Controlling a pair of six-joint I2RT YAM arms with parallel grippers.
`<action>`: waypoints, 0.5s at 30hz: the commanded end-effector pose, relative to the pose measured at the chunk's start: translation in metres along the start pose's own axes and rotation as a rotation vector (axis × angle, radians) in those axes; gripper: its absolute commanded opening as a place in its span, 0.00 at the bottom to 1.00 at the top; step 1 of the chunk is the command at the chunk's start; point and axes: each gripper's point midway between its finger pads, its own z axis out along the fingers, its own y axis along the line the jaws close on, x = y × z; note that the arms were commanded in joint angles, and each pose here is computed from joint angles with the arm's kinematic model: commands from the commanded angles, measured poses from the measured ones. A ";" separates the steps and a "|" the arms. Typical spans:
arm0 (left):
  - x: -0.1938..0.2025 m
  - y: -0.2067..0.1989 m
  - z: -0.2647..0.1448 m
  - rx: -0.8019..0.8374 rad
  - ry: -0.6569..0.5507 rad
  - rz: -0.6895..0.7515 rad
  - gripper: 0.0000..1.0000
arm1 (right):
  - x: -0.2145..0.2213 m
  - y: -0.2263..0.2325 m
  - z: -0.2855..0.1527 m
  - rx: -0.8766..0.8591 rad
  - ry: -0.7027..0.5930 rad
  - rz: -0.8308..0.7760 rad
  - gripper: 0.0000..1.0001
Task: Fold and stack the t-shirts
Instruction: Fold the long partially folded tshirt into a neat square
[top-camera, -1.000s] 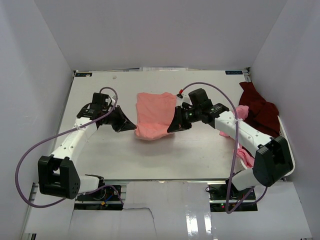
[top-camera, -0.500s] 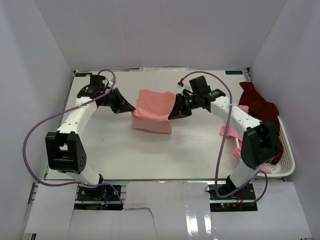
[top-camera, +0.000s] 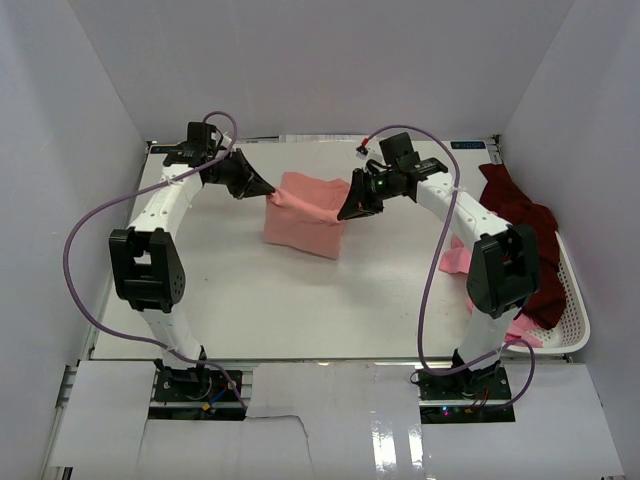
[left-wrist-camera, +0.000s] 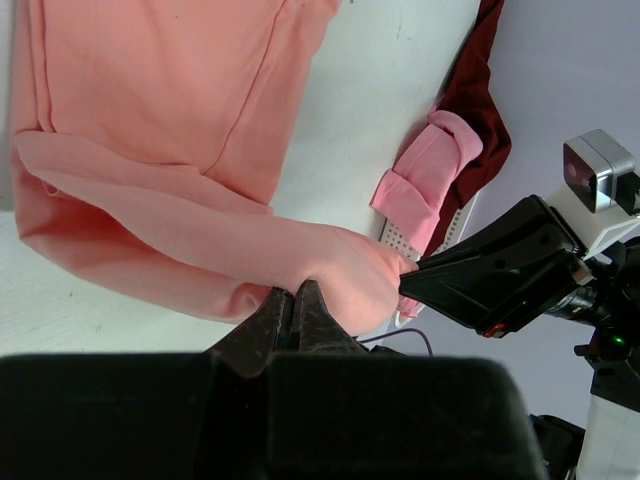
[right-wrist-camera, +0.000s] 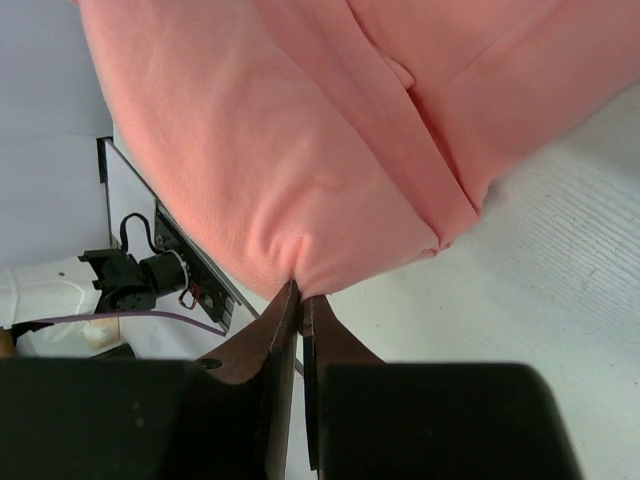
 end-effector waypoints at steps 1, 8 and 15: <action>-0.019 -0.026 -0.012 0.060 -0.045 0.064 0.00 | -0.019 0.012 -0.011 -0.020 -0.028 -0.045 0.08; -0.041 -0.035 0.001 0.082 -0.047 0.081 0.00 | -0.043 0.004 -0.011 -0.009 -0.052 -0.037 0.08; -0.069 -0.039 0.017 0.101 -0.072 0.111 0.00 | -0.063 -0.007 -0.008 0.004 -0.071 -0.026 0.08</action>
